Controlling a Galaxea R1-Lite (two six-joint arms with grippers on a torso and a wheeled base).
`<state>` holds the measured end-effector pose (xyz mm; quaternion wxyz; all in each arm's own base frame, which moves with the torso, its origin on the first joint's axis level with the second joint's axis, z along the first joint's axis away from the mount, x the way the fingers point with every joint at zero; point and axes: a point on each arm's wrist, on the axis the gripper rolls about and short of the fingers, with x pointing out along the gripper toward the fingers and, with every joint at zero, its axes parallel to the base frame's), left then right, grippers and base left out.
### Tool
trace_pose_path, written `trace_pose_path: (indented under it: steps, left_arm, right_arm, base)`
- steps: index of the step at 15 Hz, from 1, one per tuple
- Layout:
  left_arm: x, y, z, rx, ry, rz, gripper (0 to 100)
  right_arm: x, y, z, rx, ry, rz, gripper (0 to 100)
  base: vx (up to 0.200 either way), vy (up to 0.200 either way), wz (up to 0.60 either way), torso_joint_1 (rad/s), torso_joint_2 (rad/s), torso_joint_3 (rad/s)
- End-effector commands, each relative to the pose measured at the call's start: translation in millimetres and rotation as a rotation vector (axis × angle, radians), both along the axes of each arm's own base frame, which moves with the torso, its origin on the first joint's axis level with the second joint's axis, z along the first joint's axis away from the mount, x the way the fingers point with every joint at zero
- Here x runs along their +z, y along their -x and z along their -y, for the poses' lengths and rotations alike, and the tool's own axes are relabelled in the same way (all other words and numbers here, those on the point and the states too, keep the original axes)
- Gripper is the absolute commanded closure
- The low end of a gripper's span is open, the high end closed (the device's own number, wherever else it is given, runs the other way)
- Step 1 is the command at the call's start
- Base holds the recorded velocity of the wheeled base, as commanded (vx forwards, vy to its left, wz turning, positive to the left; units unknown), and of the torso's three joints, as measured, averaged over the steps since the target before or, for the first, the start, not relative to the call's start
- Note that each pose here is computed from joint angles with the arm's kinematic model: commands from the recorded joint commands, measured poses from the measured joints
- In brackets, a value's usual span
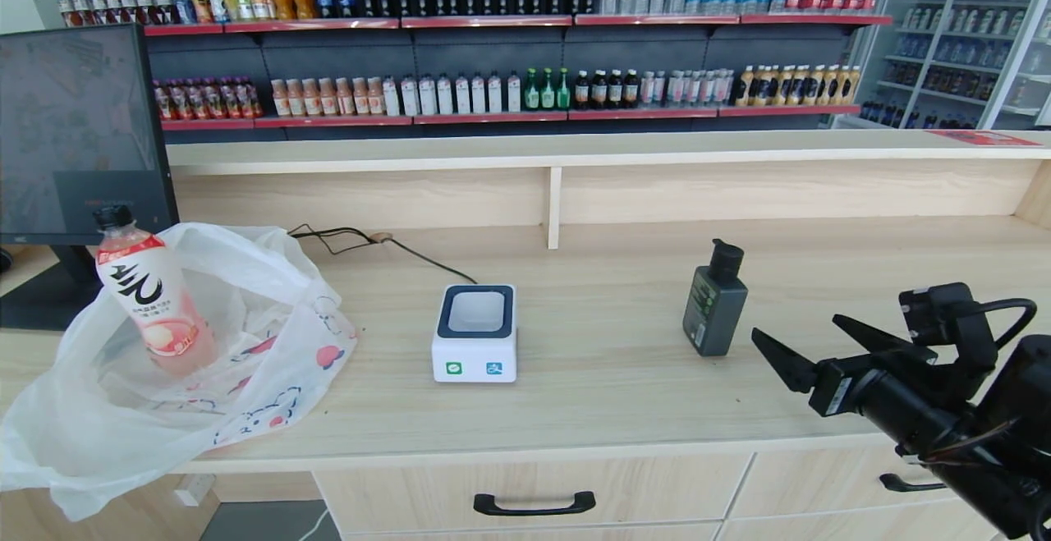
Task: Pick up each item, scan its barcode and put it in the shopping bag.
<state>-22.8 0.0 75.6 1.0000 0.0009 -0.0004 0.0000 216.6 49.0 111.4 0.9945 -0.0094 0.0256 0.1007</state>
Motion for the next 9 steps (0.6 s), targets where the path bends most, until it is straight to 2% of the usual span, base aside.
trace_pose_path:
  steps: [1,4,7,9]
  left_arm:
    - [0.0,0.0,0.0,0.000,0.000,0.001,0]
    - [0.0,0.0,0.0,0.000,0.000,0.001,0]
    - [0.0,0.0,0.0,0.000,0.000,0.001,0]
    - [0.0,0.0,0.0,0.000,0.000,0.001,0]
  right_arm:
    - [-3.3,-2.9,-5.8,0.024,0.025,-0.007,0]
    - [-8.2,-18.6,-17.9,0.041,0.036,-0.007,0]
    - [-13.2,-41.5,-36.1,-0.061,0.029,0.008,0]
    - [-12.7,-49.0,-58.1,-0.076,-0.022,0.026,0]
  base:
    - [0.000,0.000,0.00,0.000,0.00,0.000]
    - [0.000,0.000,0.00,0.000,0.00,0.000]
    - [0.000,0.000,0.00,0.000,0.00,0.000]
    - [0.000,0.000,0.00,0.000,0.00,0.000]
